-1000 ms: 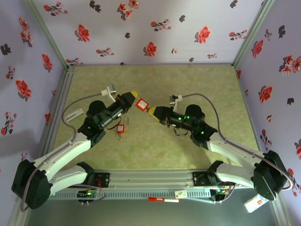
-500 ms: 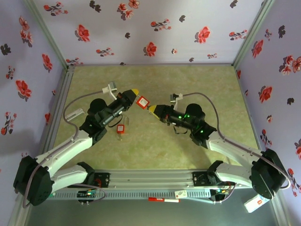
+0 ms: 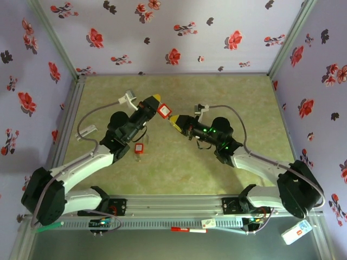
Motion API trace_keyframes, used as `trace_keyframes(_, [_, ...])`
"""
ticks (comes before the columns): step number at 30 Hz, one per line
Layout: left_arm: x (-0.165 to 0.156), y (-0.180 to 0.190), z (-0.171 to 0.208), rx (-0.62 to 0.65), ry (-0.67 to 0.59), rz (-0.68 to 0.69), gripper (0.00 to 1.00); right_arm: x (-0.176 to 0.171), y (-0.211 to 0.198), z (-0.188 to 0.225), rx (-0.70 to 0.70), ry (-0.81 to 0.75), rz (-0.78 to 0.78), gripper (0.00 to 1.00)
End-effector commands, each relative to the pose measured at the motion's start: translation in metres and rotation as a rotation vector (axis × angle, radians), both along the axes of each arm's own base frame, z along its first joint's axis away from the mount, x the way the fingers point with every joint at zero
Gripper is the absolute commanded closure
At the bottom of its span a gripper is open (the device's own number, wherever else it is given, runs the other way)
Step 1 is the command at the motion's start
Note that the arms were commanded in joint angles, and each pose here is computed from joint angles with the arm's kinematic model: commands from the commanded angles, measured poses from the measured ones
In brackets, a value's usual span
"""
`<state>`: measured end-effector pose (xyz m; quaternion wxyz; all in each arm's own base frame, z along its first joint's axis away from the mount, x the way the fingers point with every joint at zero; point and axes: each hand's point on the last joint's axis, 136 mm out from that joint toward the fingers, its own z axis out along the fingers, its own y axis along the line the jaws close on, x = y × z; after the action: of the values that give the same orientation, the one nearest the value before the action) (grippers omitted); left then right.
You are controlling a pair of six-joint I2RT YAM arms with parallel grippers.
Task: Unlock with the key
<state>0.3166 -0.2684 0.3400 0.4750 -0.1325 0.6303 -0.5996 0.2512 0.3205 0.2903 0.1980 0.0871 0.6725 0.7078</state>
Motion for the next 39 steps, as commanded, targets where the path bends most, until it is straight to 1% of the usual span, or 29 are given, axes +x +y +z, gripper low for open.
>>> trace_keyframes(1, [-0.1,-0.091,-0.01,0.035,-0.011,-0.534,1.0,-0.006,0.011,0.081,0.176,-0.159,0.044,1.0])
trace_keyframes(4, [-0.103,-0.09,-0.009,0.048,-0.021,-0.536,1.0,-0.003,0.009,0.075,0.118,-0.16,0.011,1.0])
trace_keyframes(8, [-0.109,-0.086,-0.015,0.057,-0.008,-0.547,1.0,0.002,-0.002,0.084,0.109,-0.199,-0.041,1.0])
trace_keyframes(10, [-0.113,-0.088,-0.018,0.06,0.0,-0.567,1.0,0.001,0.002,0.088,0.072,-0.214,-0.025,1.0])
trace_keyframes(13, [-0.115,-0.087,-0.021,0.065,0.005,-0.571,1.0,0.001,0.006,0.089,0.091,-0.199,0.0,1.0])
trace_keyframes(17, [-0.101,-0.068,-0.009,0.057,-0.038,-0.494,1.0,0.012,-0.007,0.088,0.216,-0.124,-0.05,1.0])
trace_keyframes(20, [-0.091,-0.051,0.008,0.107,-0.122,-0.43,1.0,0.015,-0.013,0.094,0.301,-0.071,-0.06,1.0])
trace_keyframes(24, [-0.088,-0.035,0.015,0.25,-0.238,-0.361,1.0,0.021,-0.008,0.086,0.317,0.056,-0.043,1.0])
trace_keyframes(29, [-0.085,-0.012,0.013,0.314,-0.338,-0.282,1.0,0.024,-0.007,0.071,0.382,0.215,-0.016,1.0])
trace_keyframes(37, [-0.086,0.004,-0.004,0.374,-0.392,-0.236,1.0,0.026,-0.003,0.058,0.425,0.355,0.025,1.0])
trace_keyframes(39, [-0.084,0.008,-0.008,0.379,-0.389,-0.223,1.0,0.027,-0.002,0.057,0.44,0.377,0.034,1.0])
